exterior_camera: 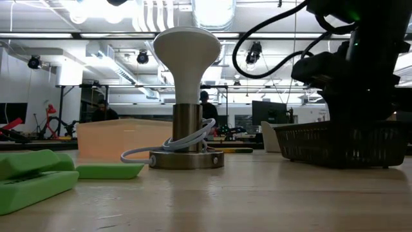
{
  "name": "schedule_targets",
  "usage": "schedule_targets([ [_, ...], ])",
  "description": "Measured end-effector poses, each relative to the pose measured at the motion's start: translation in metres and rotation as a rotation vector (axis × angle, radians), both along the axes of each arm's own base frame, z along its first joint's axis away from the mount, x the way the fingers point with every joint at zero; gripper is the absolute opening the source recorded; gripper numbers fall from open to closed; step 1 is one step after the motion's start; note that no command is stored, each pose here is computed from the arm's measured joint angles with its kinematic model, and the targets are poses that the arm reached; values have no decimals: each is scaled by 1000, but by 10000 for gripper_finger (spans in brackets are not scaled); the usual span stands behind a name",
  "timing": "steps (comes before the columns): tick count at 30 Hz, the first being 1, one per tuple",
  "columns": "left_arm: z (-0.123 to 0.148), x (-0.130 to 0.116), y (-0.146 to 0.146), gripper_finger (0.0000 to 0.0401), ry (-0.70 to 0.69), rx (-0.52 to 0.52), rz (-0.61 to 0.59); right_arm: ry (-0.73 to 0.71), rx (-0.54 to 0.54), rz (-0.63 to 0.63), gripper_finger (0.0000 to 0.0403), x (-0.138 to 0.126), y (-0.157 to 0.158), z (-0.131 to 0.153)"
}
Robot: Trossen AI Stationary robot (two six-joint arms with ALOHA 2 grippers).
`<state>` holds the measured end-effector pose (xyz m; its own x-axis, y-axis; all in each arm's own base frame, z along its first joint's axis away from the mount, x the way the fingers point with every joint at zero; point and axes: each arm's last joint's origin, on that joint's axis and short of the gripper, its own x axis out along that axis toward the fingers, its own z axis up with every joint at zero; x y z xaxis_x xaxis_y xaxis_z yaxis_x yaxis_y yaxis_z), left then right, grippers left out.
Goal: Pick & Place School Supplies
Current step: Put the green eraser into the black bin
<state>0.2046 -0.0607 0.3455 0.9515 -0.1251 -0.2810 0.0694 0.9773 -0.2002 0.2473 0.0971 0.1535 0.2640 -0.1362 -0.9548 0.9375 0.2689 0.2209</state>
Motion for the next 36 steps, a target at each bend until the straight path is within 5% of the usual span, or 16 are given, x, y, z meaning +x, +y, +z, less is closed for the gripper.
schedule_targets([
  [14, 0, 0, 0, 170, 0, 0, 0, -15, 2, -23, 146, 0, 0, -1],
  [21, 0, 0, 0, 170, 0, 0, 0, -76, -85, -22, 148, 2, -2, 11],
  [27, 0, 0, 0, 170, 1, 0, 0, -217, -256, 100, 148, 0, -3, 47],
  [36, 0, 0, 0, 170, 2, 0, 0, -447, -675, 516, 148, -10, 21, 101],
])
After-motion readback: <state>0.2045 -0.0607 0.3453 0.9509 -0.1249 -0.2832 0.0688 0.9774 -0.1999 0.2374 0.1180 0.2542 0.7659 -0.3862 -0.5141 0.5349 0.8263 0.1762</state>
